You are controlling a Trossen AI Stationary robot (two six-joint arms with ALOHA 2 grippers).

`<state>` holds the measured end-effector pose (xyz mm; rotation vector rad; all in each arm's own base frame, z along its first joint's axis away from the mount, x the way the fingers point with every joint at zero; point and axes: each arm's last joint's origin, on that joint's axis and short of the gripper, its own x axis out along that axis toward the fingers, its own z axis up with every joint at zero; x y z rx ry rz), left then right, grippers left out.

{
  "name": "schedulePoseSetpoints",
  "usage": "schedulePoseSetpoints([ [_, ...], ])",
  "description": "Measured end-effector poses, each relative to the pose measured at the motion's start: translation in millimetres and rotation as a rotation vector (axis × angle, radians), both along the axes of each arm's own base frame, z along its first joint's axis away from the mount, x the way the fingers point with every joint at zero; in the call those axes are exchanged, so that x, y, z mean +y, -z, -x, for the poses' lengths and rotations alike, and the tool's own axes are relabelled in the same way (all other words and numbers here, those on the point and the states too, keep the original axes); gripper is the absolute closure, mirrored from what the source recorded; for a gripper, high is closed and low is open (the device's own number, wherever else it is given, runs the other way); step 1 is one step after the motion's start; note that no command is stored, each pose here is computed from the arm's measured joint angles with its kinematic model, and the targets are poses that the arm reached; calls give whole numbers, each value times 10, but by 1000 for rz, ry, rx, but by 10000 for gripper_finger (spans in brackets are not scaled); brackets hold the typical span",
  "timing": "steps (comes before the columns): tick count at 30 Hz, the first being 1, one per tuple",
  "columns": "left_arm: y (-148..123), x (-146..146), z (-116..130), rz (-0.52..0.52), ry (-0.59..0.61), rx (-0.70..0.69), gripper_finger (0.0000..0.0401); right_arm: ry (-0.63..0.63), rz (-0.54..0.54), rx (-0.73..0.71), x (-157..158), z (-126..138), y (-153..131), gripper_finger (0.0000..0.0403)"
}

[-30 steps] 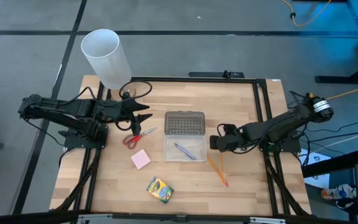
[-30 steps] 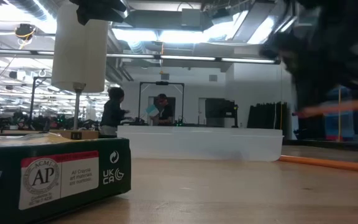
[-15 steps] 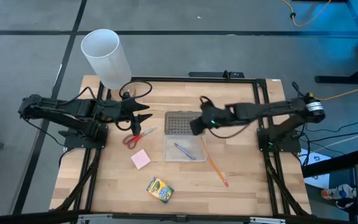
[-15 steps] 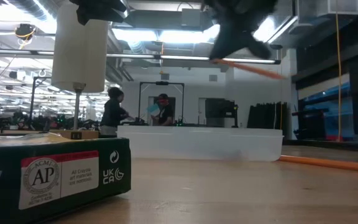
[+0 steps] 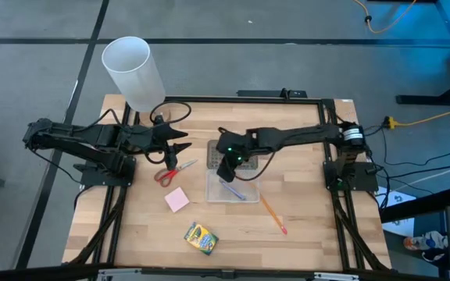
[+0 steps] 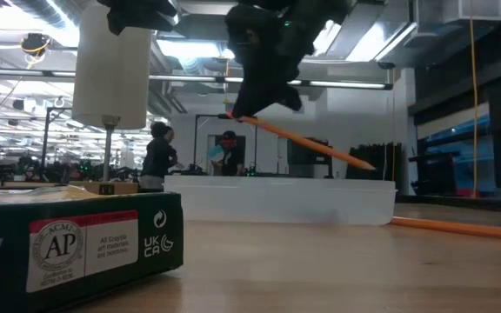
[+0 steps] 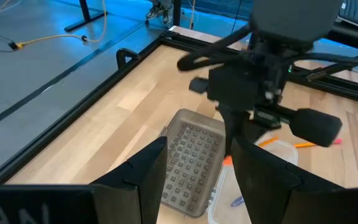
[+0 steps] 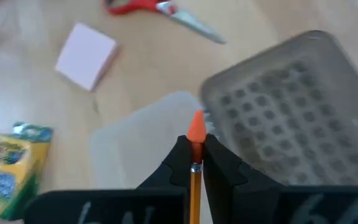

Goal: Pack school essentials
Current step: Put the orange pencil into the transparent supply box

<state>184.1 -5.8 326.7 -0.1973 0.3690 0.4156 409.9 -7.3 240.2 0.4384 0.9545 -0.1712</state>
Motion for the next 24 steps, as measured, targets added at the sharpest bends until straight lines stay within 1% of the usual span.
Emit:
schedulePoseSetpoints([
  [4, 0, 0, 0, 0, 0, 0, 227, -111, -27, 20, 45, -61, 111, 380],
  [7, 0, 0, 0, 0, 0, 0, 227, -160, -44, 35, 85, -89, 195, 380],
  [12, 0, 0, 0, 0, -1, 0, 227, -165, -51, 45, 89, -121, 274, 375],
  [19, 0, 0, 0, 0, -1, 0, 227, -150, -59, 13, 89, -156, 267, 333],
  [24, 0, 0, 0, 0, -1, 0, 227, -145, -69, -8, 93, -181, 268, 316],
])
